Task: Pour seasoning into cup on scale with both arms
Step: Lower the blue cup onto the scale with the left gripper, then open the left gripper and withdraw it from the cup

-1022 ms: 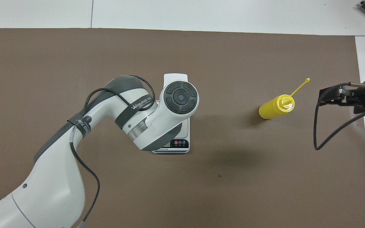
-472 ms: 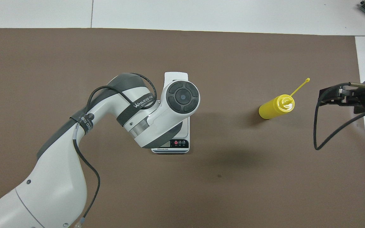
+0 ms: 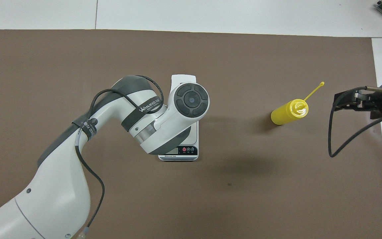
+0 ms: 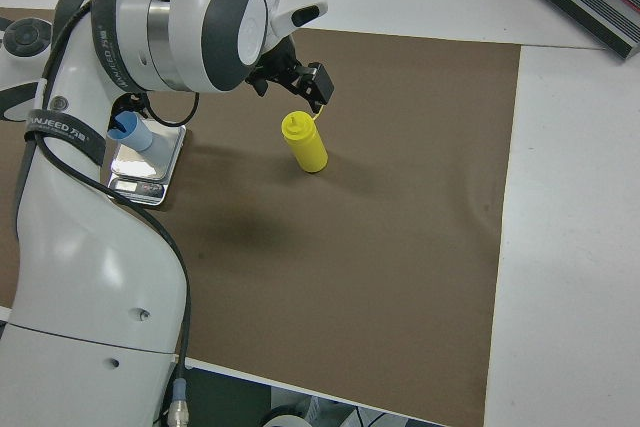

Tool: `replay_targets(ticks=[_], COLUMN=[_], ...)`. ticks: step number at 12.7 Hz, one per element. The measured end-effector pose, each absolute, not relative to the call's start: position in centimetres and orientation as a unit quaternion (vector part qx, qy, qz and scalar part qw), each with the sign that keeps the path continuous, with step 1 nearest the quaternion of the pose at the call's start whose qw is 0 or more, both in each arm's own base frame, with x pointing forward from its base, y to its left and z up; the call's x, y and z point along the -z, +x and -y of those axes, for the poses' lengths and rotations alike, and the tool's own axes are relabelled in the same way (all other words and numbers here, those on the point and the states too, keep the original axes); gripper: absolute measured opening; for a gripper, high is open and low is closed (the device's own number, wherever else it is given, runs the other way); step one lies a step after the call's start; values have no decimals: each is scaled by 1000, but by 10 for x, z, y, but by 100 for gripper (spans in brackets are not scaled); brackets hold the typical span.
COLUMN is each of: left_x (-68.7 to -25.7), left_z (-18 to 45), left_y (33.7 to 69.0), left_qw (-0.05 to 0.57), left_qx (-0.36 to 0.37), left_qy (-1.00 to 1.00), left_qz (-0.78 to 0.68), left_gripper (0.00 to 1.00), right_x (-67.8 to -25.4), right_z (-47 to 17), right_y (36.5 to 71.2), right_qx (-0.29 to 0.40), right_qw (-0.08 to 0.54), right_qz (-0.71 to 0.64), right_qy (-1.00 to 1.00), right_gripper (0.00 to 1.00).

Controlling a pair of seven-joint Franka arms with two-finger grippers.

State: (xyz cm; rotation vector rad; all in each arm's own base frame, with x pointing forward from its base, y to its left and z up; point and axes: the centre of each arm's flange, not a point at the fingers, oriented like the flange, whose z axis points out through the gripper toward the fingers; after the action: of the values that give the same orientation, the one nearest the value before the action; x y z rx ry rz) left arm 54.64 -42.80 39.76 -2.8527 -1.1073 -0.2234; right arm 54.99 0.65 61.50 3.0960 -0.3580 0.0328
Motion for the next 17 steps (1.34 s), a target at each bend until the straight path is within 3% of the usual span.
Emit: replay_targets(ticks=[5, 7, 11, 17], left_x=[-467, -509, -577, -620], left_z=[416, 383, 277, 94], left_y=[557, 567, 592, 614], left_qw=[57, 65, 57, 11], left_qx=[50, 16, -31, -78], left_qy=[-932, -945, -971, -991], left_qz=[354, 321, 230, 112], left_gripper=[61, 62, 67, 67], right_x=[-615, -615, -615, -605], right_z=[-6, -6, -7, -1], right_y=[550, 550, 550, 557], right_qx=[-11, -11, -11, -34], right_qw=[12, 12, 12, 7], right_qz=[115, 115, 115, 37], right_qy=[993, 993, 993, 999], right_gripper=[100, 100, 100, 100])
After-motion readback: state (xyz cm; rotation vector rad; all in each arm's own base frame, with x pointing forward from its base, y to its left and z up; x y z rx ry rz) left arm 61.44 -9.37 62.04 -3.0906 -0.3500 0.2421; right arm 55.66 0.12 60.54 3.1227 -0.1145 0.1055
